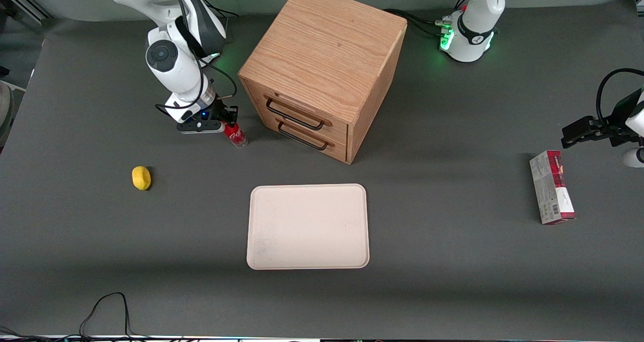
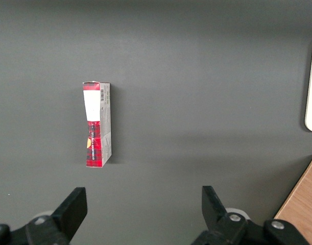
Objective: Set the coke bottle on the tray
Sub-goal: 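Close the right gripper around the red Coca-Cola bottle, then lift the bottle and carry it with the right gripper toward the tray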
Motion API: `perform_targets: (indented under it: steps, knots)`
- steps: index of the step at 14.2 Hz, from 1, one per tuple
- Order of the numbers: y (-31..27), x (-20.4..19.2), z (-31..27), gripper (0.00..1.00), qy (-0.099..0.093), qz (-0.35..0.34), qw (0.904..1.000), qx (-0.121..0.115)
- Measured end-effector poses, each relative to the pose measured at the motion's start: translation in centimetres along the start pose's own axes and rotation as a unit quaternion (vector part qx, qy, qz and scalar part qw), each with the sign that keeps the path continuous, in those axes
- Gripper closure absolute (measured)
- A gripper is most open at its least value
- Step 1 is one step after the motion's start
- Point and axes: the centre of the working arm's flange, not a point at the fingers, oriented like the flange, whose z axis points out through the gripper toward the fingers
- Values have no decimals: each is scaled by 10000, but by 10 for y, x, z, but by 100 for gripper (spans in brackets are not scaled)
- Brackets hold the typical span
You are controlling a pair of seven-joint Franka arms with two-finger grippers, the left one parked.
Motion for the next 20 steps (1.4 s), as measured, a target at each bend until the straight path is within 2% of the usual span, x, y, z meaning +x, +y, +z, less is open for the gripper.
perform_targets:
  steps: [4,7,12,13,15,17,18,20]
  knots:
    - [-3,4,-4,64,25,-5,10000,26]
    - [-17,30,-33,64,16,-17,9999,127]
    - [-28,123,-144,64,-219,154,9989,395]
    - [-27,142,-167,64,-260,144,9988,381]
    - [-25,177,-204,64,-340,63,9992,184]
    - [-22,207,-226,64,-516,29,9987,36]
    - [-21,223,-232,64,-560,38,9984,47]
    - [-18,251,-234,64,-531,79,9984,156]
